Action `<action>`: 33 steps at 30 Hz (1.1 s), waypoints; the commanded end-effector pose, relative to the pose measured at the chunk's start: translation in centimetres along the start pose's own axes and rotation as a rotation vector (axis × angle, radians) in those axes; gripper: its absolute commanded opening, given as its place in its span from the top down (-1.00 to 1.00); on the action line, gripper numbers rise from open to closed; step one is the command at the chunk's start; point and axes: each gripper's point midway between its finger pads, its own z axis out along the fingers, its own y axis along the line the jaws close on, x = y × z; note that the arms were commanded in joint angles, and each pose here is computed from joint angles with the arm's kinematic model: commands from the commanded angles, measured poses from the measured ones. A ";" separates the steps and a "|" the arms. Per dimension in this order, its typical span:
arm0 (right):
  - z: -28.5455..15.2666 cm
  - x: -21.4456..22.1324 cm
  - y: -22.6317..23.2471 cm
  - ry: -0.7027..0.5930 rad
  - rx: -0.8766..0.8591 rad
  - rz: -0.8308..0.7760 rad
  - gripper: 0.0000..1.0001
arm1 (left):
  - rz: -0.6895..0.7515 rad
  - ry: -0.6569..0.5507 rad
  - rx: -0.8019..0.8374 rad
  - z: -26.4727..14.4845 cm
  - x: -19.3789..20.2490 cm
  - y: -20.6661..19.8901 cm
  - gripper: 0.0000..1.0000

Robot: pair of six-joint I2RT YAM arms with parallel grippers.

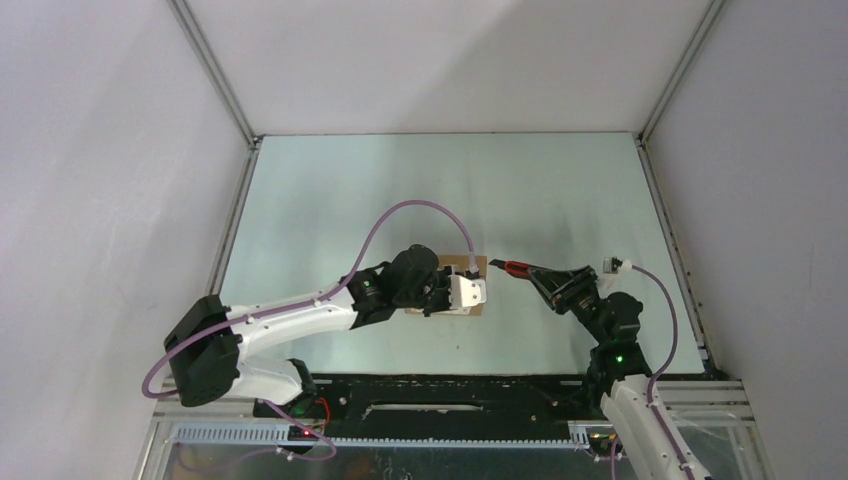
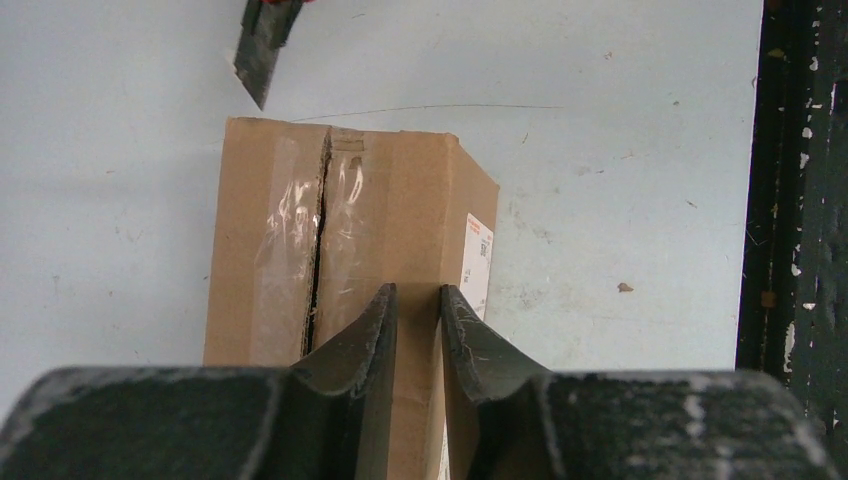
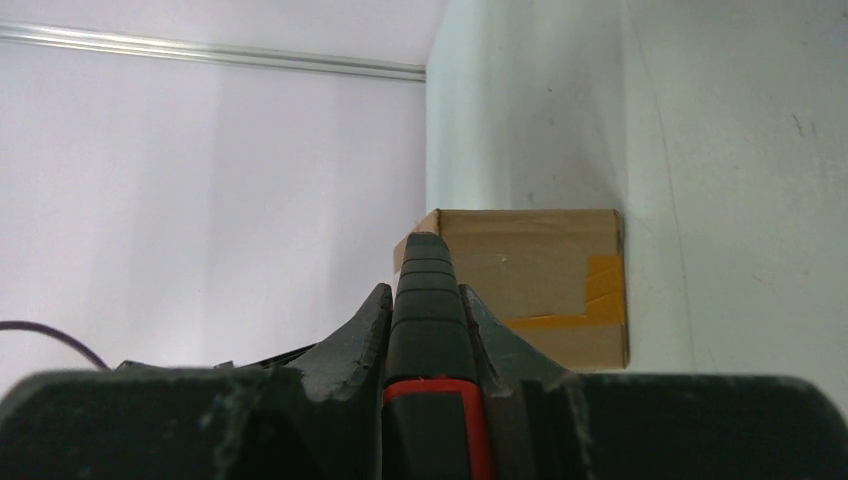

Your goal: Unpack the express box

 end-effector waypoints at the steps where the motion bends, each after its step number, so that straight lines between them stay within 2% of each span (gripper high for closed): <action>1: -0.2 0.0 0.1 -0.017 -0.021 0.002 1.00 | -0.017 0.035 0.017 0.3 1.0 -0.6 0.54; 7: -0.1 -0.1 -1.3 -0.024 0.046 -0.002 1.00 | -0.019 0.032 0.013 0.2 0.9 -0.6 0.56; 33: 0.1 0.9 -0.6 0.002 0.021 -0.002 1.00 | -0.024 0.018 0.009 0.2 0.4 -0.4 0.64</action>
